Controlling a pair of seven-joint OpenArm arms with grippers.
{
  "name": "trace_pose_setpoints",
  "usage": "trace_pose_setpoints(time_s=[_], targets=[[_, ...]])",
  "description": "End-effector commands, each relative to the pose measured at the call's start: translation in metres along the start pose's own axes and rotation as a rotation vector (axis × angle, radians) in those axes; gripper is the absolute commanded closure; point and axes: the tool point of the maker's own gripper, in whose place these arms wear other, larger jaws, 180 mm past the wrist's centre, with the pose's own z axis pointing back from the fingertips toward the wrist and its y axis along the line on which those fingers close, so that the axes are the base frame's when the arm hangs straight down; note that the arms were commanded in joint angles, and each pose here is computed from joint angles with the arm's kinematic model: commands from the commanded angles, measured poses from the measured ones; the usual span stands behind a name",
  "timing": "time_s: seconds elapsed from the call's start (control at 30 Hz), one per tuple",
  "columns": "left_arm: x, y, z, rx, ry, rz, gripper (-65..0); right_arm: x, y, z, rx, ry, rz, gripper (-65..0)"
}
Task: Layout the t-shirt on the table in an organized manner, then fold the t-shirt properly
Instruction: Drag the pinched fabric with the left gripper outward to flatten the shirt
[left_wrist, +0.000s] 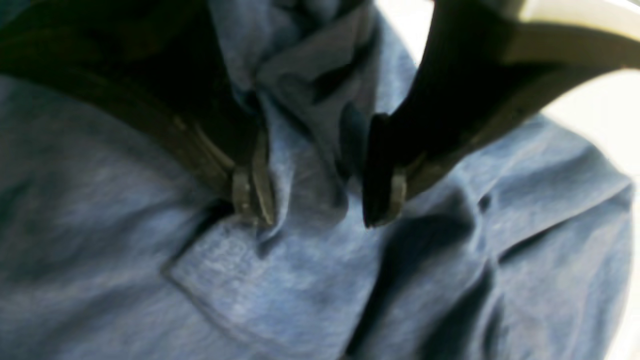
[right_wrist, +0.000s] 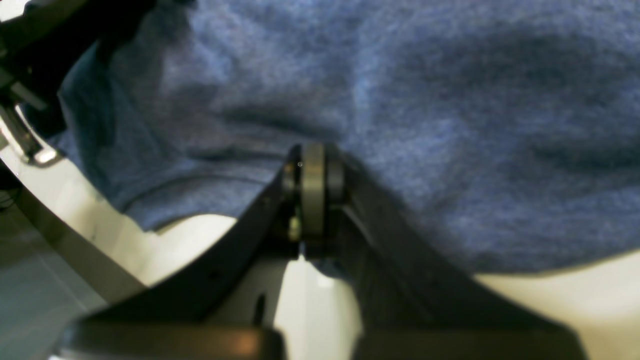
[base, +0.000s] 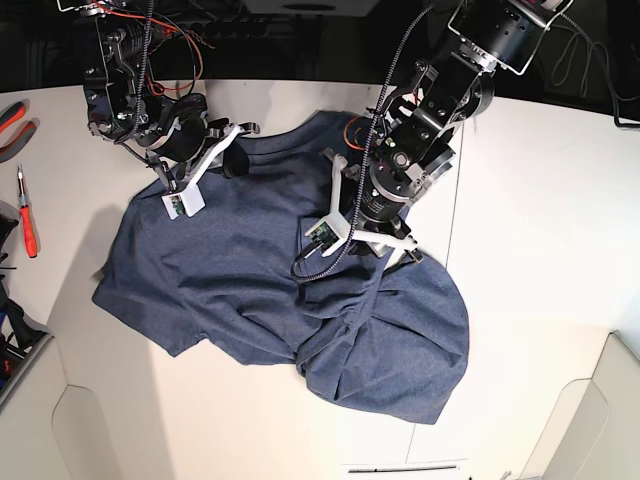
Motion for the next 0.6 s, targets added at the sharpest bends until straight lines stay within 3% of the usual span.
trace_pose_setpoints(time_s=[0.0, 0.1, 0.23, 0.27, 0.47, 0.57], targets=[[0.014, 0.015, 0.000, 0.048, -0.041, -0.005, -31.4, -0.045, -0.034, 0.007, -0.147, 0.191, 0.026, 0.0], [0.010, 0.021, 0.001, 0.071, -0.034, -0.004, -25.2, -0.045, -0.034, 0.007, -0.147, 0.191, 0.026, 0.0], [0.007, 0.022, 0.002, 0.068, -0.028, -0.010, -2.3, -0.045, -0.034, 0.007, -0.147, 0.191, 0.026, 0.0], [0.007, 0.022, 0.002, 0.068, -0.027, -0.012, 0.0, -0.045, -0.034, 0.007, -0.147, 0.191, 0.026, 0.0], [0.010, 0.027, 0.004, 0.084, -0.032, -0.009, 0.0, -0.045, -0.034, 0.007, -0.147, 0.188, 0.026, 0.0], [0.015, 0.050, 0.012, 0.168, -0.017, 0.036, 0.0, -0.045, -0.034, 0.007, -0.147, 0.188, 0.026, 0.0]])
